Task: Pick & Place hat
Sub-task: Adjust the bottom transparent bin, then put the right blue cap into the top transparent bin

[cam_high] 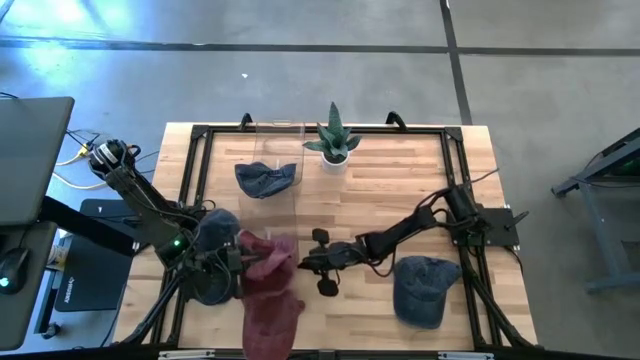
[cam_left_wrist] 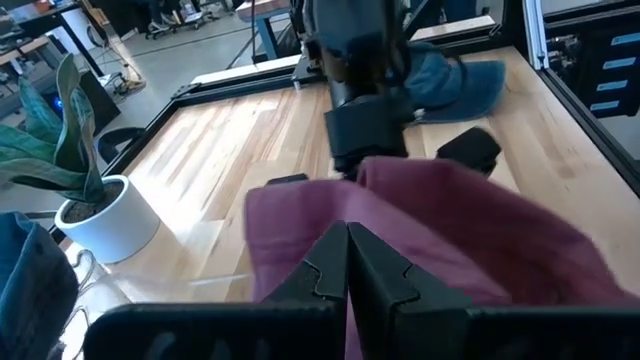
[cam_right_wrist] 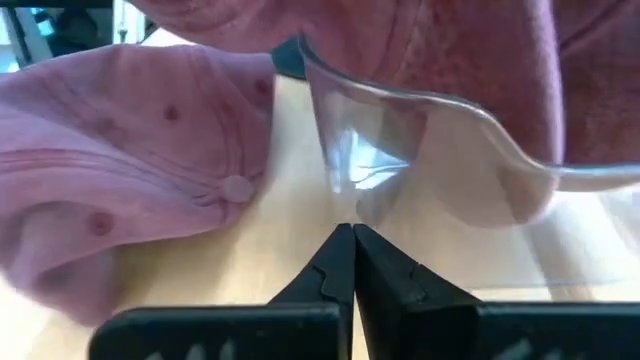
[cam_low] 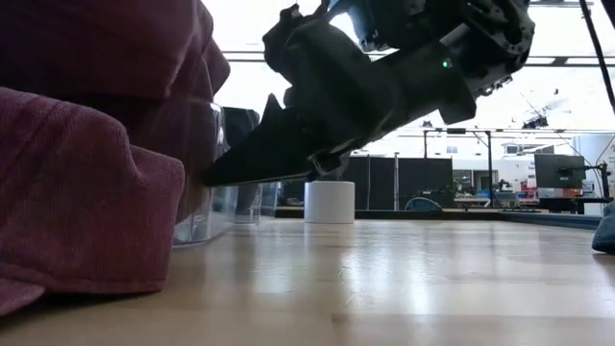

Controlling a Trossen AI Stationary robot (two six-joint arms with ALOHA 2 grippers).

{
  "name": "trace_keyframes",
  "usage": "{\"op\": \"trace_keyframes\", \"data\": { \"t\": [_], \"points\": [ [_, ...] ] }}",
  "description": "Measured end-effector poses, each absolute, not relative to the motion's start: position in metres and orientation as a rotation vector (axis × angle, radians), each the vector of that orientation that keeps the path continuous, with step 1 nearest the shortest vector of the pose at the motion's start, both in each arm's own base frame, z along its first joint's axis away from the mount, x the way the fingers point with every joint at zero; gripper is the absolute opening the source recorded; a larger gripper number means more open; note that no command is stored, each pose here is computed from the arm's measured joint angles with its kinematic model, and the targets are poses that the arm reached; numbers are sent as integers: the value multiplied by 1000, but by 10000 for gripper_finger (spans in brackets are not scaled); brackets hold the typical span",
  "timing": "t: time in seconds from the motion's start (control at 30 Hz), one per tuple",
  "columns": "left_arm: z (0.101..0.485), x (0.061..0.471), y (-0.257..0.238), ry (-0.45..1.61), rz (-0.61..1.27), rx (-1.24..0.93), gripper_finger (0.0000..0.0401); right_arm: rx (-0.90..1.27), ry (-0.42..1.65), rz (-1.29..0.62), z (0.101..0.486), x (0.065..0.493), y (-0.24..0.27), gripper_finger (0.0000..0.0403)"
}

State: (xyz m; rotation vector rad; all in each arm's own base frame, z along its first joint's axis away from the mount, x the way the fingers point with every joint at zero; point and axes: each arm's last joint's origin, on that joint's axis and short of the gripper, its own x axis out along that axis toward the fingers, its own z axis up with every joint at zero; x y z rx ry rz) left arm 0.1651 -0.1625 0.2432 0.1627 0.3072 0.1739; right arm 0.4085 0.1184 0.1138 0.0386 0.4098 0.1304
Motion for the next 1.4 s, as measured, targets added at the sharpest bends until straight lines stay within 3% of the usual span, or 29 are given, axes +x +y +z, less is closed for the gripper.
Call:
{"op": "trace_keyframes", "data": {
  "t": [0.27,0.5,0.77,1.0,1.13,1.4],
  "points": [
    [254,168,-165,236,209,113,0,11,450,152,116,407,114,0],
    [283,172,-171,190,189,47,0,-151,595,82,158,380,121,0],
    [290,172,-171,208,192,90,0,-300,890,-50,213,298,140,0],
    [311,179,-168,185,211,191,0,-55,1103,-129,254,221,140,5],
    [327,192,-155,165,272,154,0,123,1227,-149,258,190,137,41],
    [331,225,-114,216,236,150,0,430,1375,-105,213,144,118,167]
  ]
}}
